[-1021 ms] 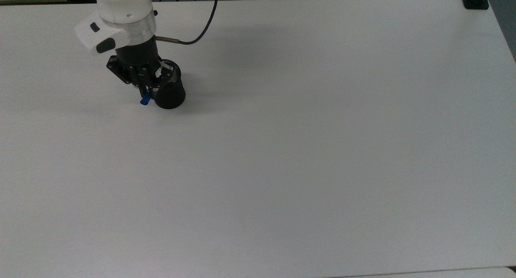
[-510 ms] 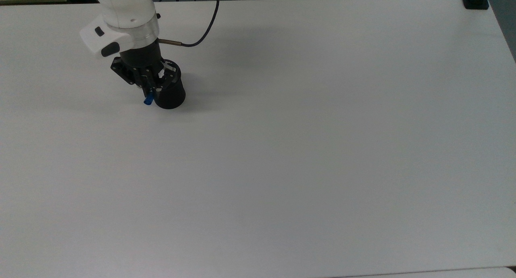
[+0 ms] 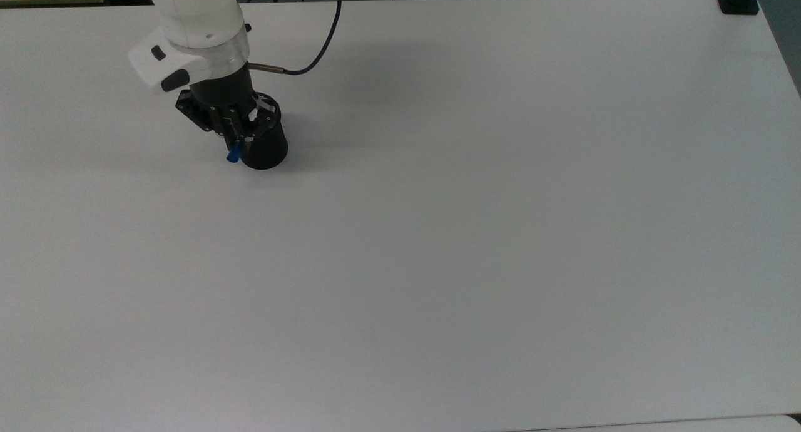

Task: Insert the marker
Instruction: 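Lower the marker into the mesh cup, cap end up, then open the gripper and raise it away from the cup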

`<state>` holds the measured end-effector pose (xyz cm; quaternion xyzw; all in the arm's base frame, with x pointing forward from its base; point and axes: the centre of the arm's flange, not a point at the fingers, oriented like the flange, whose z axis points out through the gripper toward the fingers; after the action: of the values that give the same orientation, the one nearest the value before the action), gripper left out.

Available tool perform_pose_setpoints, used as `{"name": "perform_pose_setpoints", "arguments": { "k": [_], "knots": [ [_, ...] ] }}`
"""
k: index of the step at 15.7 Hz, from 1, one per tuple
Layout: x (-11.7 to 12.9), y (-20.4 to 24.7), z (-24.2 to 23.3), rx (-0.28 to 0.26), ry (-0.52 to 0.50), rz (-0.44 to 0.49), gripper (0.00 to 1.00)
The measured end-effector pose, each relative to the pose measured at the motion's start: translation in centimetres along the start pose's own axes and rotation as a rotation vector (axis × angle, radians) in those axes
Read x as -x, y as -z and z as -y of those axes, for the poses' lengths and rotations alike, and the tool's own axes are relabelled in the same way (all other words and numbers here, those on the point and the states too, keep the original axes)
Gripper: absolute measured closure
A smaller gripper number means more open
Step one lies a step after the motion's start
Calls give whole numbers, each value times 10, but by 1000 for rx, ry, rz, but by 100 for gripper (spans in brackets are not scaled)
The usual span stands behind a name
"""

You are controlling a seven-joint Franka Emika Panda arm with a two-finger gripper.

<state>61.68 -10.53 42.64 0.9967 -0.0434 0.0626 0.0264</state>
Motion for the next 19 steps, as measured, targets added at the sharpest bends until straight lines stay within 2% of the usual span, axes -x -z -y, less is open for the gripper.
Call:
{"name": "perform_pose_setpoints", "arguments": {
  "k": [1,2,4,5,6,11,14,19],
  "knots": [
    [1,-2,0,0,0,5,83],
    [2,-3,0,-1,1,9,73],
    [2,-3,0,-1,2,11,72],
    [2,-4,0,-1,2,13,66],
    [3,-4,0,-1,2,18,52],
    [7,-2,0,-4,2,66,2],
    [6,22,-1,-10,-3,112,0],
    [4,95,5,-44,-6,156,0]
  ]
}}
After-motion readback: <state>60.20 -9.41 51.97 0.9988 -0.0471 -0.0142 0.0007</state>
